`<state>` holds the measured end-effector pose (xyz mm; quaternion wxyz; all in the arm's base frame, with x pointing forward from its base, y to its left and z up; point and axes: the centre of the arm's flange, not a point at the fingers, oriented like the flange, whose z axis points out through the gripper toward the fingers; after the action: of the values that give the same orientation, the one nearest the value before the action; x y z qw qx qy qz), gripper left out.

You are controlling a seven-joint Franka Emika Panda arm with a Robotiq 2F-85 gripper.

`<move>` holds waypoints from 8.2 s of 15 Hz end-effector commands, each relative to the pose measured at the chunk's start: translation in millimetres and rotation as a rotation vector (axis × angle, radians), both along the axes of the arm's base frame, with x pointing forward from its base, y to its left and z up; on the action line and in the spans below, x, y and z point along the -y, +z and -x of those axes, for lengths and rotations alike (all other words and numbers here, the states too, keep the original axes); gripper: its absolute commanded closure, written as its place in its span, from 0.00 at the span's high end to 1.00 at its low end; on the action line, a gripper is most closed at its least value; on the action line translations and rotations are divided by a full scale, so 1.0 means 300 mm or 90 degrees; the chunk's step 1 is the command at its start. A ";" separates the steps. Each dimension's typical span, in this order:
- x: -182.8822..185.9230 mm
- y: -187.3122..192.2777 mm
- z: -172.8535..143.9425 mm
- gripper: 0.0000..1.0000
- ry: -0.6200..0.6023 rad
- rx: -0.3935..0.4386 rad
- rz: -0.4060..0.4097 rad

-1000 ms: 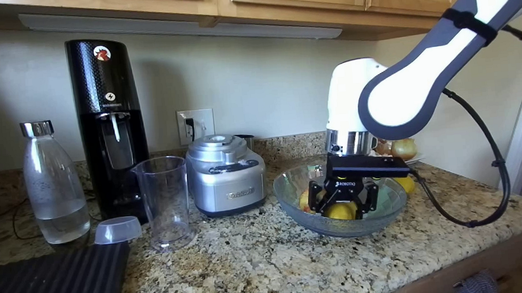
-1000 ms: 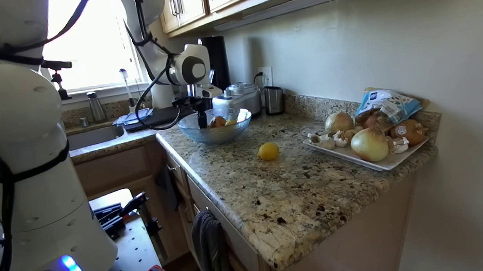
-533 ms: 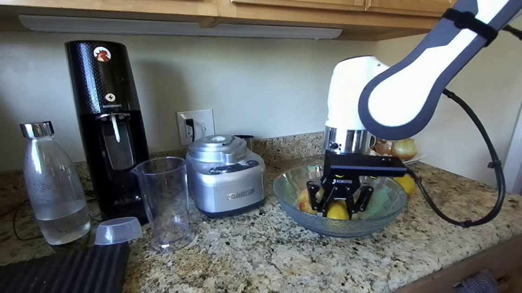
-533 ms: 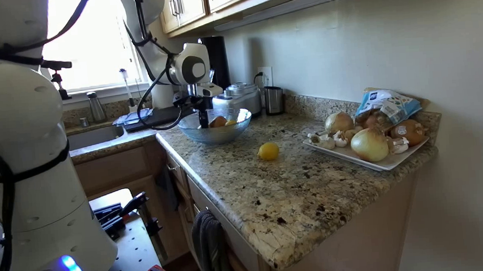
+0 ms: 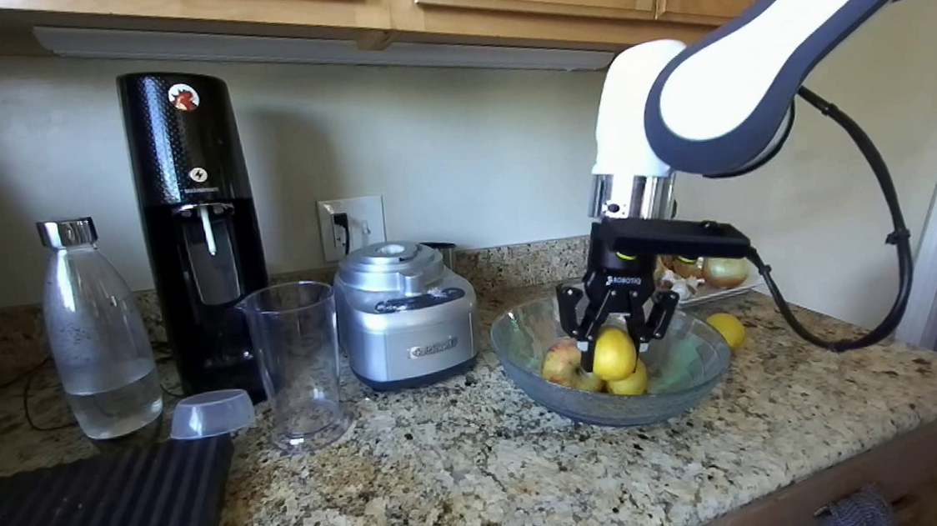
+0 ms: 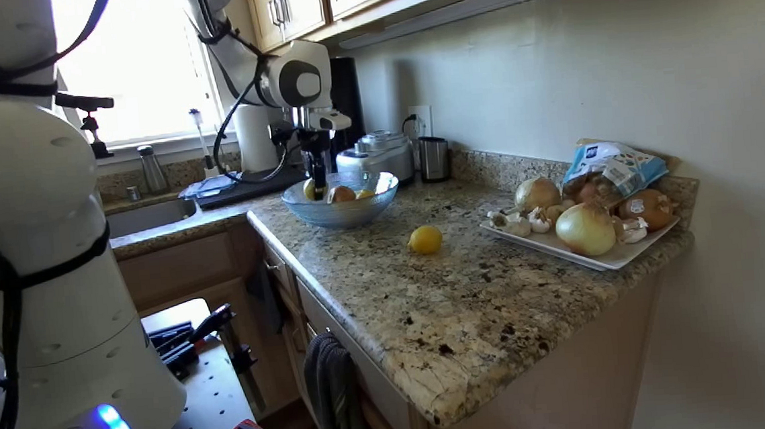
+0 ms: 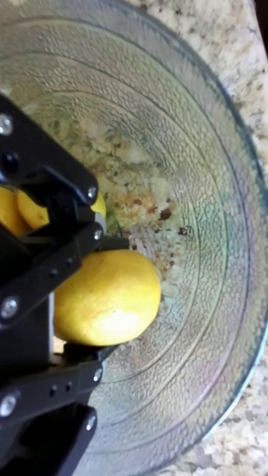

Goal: Take the lemons and apple out of the glass bowl and place them on the countertop

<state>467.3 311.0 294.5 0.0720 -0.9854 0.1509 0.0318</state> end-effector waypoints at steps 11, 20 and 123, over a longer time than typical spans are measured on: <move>0.518 0.375 -0.079 0.27 -0.159 0.044 0.065; 0.736 0.151 -0.078 0.27 -0.288 0.043 0.073; 0.201 -0.133 -0.247 1.00 -0.137 0.045 0.039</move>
<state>546.9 259.5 260.5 0.0283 -0.9643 0.2631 -0.0047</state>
